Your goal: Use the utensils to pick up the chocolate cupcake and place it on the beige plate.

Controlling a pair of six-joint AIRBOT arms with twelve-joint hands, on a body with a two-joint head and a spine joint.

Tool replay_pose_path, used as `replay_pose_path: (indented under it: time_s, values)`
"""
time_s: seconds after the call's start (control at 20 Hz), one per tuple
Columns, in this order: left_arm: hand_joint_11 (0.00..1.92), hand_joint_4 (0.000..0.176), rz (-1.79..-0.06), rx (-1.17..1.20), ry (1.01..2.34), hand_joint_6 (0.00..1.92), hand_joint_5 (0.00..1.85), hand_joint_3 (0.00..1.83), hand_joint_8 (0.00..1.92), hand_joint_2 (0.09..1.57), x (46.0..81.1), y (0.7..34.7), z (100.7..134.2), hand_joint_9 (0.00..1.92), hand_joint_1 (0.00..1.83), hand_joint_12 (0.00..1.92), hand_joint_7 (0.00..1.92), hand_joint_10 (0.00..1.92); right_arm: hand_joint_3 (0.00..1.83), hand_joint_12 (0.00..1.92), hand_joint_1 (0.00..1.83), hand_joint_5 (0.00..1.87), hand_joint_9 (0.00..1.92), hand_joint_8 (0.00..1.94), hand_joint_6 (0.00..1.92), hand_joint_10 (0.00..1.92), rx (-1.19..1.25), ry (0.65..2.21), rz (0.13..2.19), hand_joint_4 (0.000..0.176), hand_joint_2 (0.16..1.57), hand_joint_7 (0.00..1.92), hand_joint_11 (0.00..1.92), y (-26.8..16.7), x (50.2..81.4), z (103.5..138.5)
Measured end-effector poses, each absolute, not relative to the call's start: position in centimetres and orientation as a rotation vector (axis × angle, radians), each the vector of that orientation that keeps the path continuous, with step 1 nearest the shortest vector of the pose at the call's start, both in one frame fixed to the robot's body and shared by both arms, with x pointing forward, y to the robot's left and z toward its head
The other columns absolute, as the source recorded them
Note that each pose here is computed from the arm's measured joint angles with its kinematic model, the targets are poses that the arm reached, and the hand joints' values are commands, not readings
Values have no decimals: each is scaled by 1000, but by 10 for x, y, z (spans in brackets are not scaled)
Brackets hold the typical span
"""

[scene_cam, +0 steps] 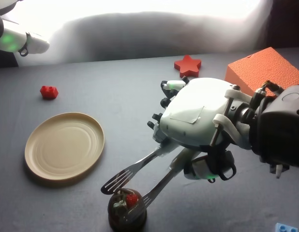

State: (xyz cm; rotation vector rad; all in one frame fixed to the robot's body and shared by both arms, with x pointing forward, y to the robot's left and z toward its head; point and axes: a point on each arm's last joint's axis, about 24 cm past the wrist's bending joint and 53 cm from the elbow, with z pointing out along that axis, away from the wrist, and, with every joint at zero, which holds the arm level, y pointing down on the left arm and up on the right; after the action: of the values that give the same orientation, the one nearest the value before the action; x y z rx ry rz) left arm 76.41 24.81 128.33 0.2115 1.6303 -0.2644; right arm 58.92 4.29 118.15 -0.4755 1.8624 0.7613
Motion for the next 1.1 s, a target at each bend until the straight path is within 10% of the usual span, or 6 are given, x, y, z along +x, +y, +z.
replay_pose_path:
  time_s: [1.1]
  values:
    - [0,0,-265,211,1629,0,0,0,0,1141,764,248,1284,0,26,0,0,0,1,1546,1006,789,533,3,2,516,-486,1861,753,0,1058,828,46,43,589,1180]
